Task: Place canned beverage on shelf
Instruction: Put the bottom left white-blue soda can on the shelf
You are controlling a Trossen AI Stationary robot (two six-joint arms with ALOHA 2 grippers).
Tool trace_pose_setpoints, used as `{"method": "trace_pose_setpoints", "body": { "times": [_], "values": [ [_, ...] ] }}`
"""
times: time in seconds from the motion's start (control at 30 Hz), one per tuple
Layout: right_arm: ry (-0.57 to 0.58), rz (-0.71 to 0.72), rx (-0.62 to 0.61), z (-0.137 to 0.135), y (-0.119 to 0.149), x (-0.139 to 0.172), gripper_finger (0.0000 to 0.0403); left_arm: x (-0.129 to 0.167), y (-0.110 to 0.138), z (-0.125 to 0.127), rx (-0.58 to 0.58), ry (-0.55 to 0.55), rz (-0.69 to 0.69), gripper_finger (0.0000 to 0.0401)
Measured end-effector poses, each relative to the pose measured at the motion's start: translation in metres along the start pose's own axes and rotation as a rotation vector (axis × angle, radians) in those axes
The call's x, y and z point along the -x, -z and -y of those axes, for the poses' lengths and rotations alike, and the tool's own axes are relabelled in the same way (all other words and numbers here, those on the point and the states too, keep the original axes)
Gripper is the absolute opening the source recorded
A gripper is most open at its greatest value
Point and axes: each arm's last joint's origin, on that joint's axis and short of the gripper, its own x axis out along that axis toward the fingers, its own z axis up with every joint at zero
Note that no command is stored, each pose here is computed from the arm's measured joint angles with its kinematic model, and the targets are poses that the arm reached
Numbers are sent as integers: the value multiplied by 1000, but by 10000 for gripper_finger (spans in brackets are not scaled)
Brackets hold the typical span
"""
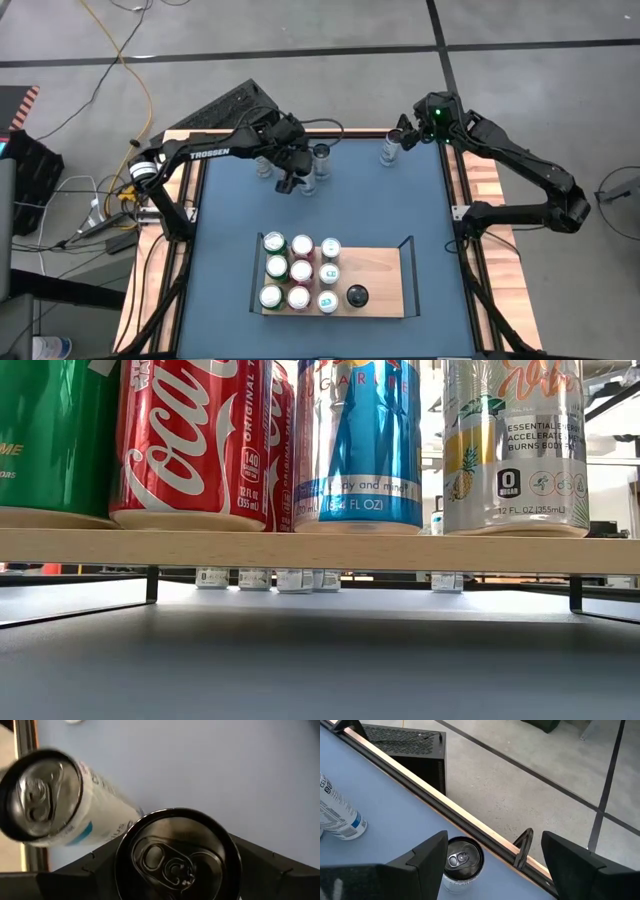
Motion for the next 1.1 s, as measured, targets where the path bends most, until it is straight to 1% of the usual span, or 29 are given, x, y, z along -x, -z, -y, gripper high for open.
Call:
{"method": "trace_pose_setpoints", "body": {
  "times": [0.23,0.37,0.43,0.6,0.73,0.83,0.97,1.1],
  "values": [
    [2,0,1,0,0,0,306,-1,-4,4,148,-14,-7,243],
    [2,0,1,0,0,0,306,0,-11,7,212,-41,-26,243],
    [2,0,1,0,0,0,306,2,-17,9,222,-47,-37,243],
    [2,0,1,0,0,0,306,15,-45,8,226,-80,42,243],
    [2,0,6,0,0,0,306,22,-65,14,264,-94,69,243],
    [2,0,9,0,0,0,306,33,-89,20,265,-136,128,243],
    [2,0,51,0,0,0,306,50,-121,34,248,-208,188,243],
    [2,-3,64,0,0,0,306,72,-156,56,228,-288,278,243]
  ]
}}
